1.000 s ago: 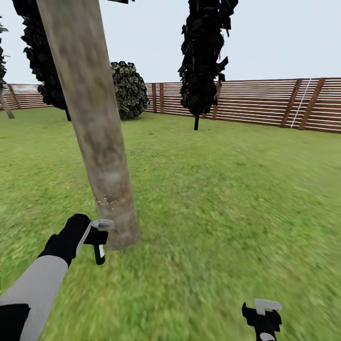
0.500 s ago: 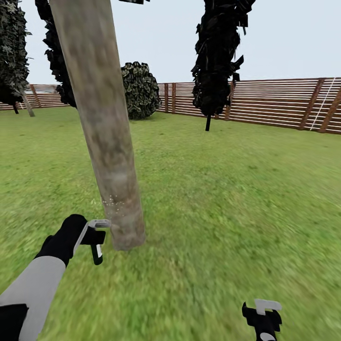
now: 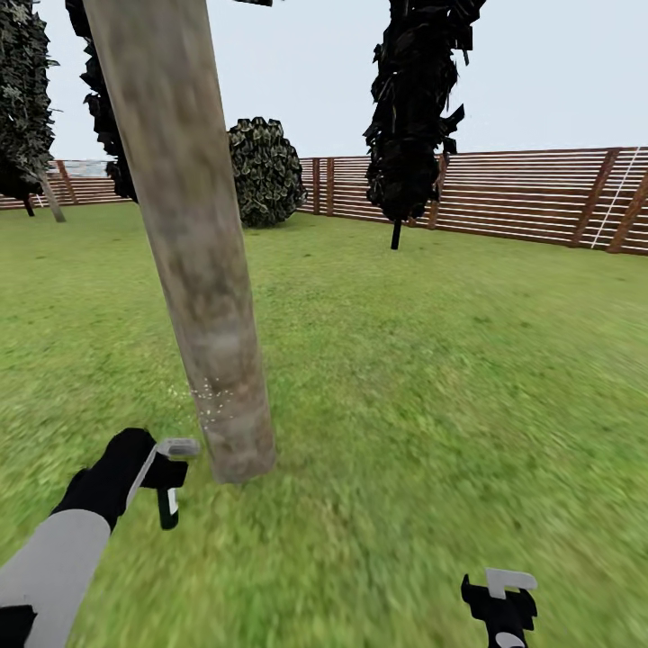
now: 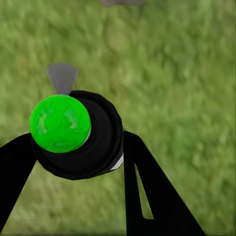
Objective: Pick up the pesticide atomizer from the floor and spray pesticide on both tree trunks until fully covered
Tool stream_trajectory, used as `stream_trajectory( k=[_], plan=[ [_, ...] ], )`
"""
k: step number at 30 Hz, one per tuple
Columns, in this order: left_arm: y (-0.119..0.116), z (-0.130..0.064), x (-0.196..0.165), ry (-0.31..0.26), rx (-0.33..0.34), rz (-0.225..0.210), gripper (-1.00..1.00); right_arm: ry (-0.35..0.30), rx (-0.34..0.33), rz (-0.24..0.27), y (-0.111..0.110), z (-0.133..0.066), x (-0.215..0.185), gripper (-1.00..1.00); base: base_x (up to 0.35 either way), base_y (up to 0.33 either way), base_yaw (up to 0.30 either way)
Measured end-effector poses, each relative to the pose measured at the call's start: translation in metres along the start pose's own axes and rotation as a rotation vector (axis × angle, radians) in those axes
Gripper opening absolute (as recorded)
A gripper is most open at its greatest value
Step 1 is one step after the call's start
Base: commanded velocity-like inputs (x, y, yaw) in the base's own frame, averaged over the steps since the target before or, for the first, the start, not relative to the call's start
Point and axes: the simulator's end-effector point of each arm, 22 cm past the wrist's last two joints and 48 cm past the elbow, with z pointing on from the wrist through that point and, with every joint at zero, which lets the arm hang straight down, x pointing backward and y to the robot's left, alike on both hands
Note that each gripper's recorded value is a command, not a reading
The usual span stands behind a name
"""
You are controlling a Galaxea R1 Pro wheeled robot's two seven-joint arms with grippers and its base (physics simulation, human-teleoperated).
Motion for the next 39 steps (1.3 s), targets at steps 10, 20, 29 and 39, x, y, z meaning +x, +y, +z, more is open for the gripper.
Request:
stream_trajectory(
  k=[10, 20, 29, 39],
  plan=[
    [-0.065, 0.011, 0.013, 0.018, 0.082, 0.031, -1.0, 0.0, 0.0, 0.0, 0.0, 0.0, 0.0, 1.0, 0.0, 0.0, 0.0],
    [-0.018, 0.023, 0.037, 0.036, -0.033, 0.024, -1.0, 0.0, -0.001, 0.001, 0.001, 0.0, 0.0, 1.0, 0.004, -0.002, 0.127],
    [-0.029, 0.025, 0.038, 0.036, -0.02, 0.023, -1.0, 0.001, -0.002, -0.001, 0.001, 0.0, 0.0, 1.0, 0.18, -0.169, 0.007],
    [-0.032, 0.025, 0.039, 0.038, -0.009, 0.019, -1.0, 0.0, -0.001, 0.0, 0.001, 0.0, 0.0, 1.0, 0.074, -0.247, 0.0]
  ],
)
